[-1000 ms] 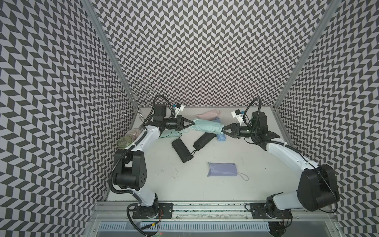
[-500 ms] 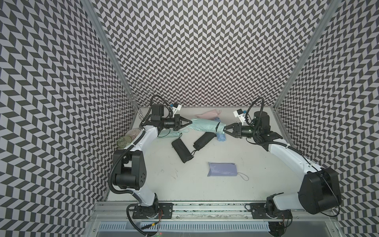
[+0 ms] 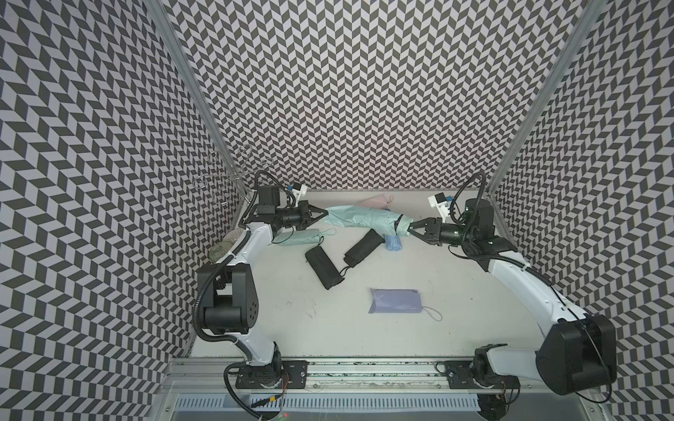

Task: Take umbrellas out of sleeves
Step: Take out the umbrella from the umbrella sleeve, then place the umbrella sleeve at the center of the board.

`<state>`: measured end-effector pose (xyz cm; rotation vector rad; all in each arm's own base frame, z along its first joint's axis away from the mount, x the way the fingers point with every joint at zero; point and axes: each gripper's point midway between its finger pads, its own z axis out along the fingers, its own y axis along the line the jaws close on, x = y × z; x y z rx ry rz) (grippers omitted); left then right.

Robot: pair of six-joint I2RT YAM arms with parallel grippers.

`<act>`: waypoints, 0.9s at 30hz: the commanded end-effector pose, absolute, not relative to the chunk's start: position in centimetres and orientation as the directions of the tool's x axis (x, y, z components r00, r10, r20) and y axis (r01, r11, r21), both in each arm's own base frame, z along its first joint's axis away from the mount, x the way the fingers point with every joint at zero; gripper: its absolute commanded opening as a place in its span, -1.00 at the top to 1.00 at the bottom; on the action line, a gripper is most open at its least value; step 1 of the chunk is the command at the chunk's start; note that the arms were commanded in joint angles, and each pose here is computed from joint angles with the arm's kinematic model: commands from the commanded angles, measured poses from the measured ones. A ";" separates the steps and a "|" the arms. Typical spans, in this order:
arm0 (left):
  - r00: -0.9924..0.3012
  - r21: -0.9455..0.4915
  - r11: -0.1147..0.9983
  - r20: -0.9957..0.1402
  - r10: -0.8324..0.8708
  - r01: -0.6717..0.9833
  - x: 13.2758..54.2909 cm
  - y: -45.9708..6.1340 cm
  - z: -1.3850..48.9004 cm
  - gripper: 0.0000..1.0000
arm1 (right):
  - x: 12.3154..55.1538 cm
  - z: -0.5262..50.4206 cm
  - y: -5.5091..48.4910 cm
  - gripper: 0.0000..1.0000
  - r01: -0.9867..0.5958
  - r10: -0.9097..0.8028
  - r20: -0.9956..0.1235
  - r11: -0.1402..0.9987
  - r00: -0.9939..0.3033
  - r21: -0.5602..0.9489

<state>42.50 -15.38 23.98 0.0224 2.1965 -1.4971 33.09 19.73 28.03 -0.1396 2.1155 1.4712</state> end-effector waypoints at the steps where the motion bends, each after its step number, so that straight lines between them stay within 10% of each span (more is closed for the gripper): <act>1: -0.868 -0.859 0.420 -0.422 -0.262 0.291 43.5 -15.2 24.6 1.00 | 33.5 31.8 18.4 0.77 -0.482 0.247 -0.618 0.439 -0.747 0.758; 11: -0.881 -0.854 0.409 -0.428 -0.203 0.321 42.6 -17.7 24.0 1.00 | 35.5 37.0 14.7 0.78 -0.414 0.359 -0.696 0.603 -0.622 0.682; 27: -0.885 -0.842 0.272 -0.448 0.128 0.466 39.7 -39.0 17.9 0.93 | 37.0 35.5 9.8 0.79 -0.140 0.514 -0.633 0.702 -0.580 0.698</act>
